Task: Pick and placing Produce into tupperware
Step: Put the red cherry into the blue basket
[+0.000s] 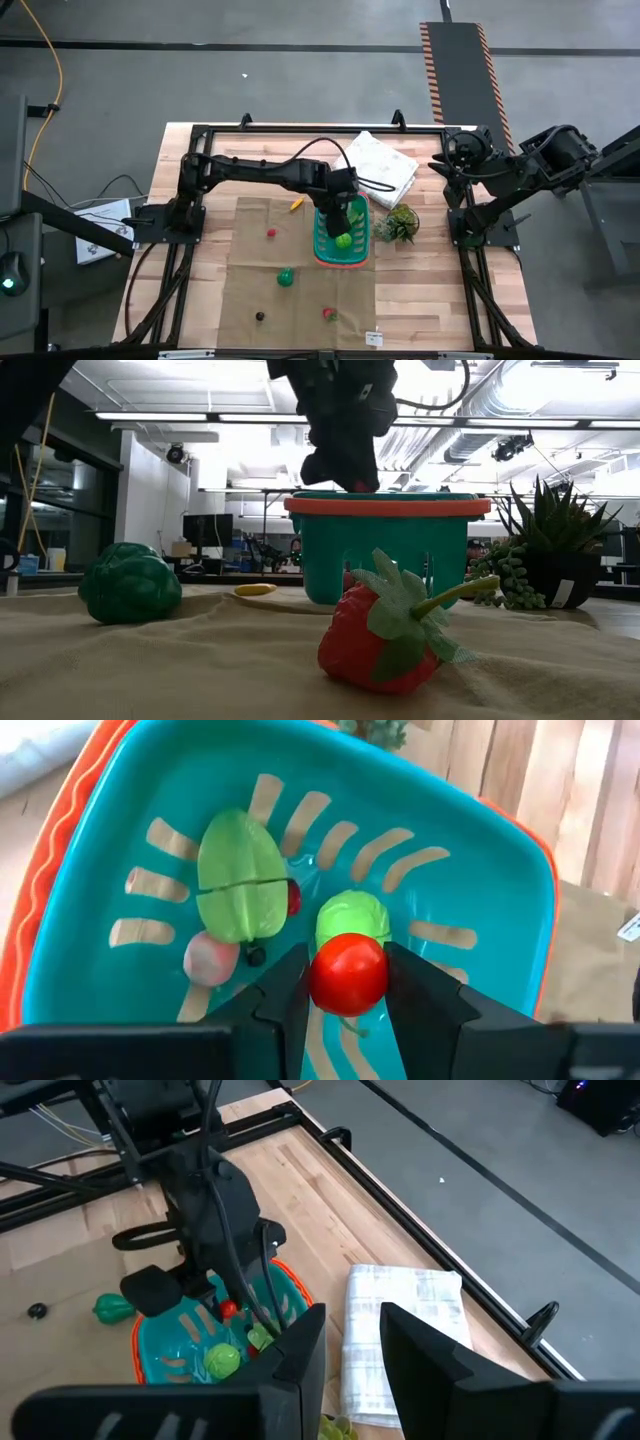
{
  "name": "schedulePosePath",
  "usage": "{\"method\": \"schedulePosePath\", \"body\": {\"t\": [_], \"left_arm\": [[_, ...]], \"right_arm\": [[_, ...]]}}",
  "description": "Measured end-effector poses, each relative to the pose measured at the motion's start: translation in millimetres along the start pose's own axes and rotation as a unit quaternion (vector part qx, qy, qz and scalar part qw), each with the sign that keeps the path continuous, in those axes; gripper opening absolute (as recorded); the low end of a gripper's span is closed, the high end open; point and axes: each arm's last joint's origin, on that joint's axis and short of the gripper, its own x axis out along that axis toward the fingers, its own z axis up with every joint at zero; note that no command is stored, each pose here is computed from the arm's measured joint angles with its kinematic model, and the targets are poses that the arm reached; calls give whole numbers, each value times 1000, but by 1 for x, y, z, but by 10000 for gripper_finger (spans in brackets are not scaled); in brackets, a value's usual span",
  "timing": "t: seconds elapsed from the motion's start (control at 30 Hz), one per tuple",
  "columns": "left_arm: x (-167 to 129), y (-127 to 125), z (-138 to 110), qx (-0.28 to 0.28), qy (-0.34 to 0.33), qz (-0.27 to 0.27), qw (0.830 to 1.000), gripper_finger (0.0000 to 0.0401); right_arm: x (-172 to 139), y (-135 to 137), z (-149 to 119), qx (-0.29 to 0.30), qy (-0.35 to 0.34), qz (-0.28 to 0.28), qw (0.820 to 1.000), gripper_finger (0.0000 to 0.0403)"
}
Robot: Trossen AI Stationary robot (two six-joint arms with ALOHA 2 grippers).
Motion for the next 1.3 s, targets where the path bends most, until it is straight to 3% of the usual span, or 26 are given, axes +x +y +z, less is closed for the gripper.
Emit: {"method": "schedulePosePath", "body": {"t": [0.33, 0.73, 1.0, 1.3], "left_arm": [[9, -9, 0, 46, -33, -10, 998, 108], [14, -5, -2, 169, -15, 20, 985, 108], [35, 1, -10, 174, 35, 21, 984, 108], [44, -3, -10, 182, 31, 18, 983, 108]], "right_arm": [[0, 0, 0, 3, -1, -1, 1000, 89], [0, 0, 0, 6, -1, -1, 1000, 89], [0, 0, 0, 9, -5, -6, 1000, 89], [1, 0, 0, 12, -5, -7, 1000, 89]]}}
